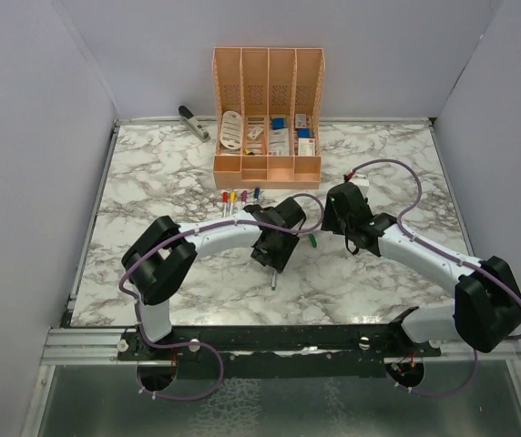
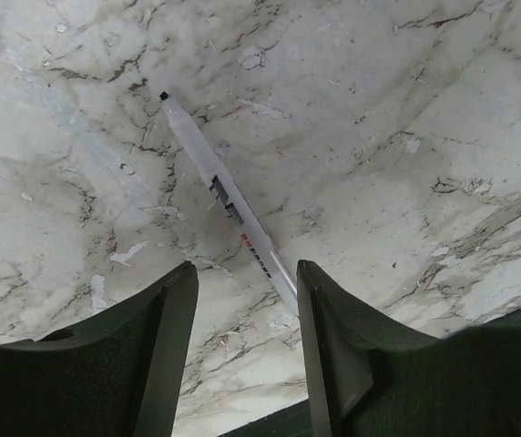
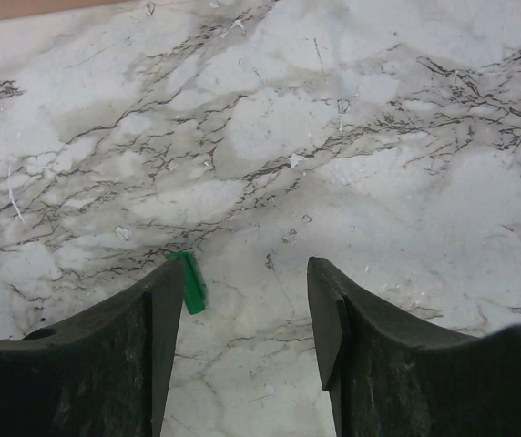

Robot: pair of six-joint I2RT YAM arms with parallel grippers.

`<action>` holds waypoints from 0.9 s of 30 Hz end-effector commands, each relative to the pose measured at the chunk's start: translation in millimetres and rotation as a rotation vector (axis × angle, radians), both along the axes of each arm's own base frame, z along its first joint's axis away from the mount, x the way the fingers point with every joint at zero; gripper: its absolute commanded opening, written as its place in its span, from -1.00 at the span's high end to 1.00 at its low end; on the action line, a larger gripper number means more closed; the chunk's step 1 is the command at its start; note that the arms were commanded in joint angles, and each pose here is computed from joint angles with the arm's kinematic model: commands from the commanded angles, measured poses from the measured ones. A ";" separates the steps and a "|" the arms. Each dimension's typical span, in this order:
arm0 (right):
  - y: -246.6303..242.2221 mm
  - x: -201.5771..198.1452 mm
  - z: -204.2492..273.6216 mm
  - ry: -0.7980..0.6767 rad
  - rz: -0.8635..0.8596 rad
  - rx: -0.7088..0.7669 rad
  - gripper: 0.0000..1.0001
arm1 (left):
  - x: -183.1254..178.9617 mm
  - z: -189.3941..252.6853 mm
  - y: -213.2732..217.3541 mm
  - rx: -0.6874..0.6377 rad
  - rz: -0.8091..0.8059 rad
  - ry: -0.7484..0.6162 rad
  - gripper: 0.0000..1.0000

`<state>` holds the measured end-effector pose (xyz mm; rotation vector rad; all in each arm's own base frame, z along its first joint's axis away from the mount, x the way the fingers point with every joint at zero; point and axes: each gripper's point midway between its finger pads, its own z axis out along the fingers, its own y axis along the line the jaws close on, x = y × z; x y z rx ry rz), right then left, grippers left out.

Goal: Insert the pens into the pen caps

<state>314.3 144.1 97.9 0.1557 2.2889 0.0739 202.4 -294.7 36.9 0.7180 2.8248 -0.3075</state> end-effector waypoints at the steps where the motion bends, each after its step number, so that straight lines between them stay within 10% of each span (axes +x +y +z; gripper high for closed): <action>1: 7.5 4.9 -2.9 -0.003 0.037 0.022 -0.13 | -3.1 0.4 -3.8 0.019 -0.020 0.009 -0.01; 27: 13.8 8.9 2.4 -0.024 0.044 0.062 -0.13 | 16.1 -60.6 71.6 0.305 -0.002 0.056 0.32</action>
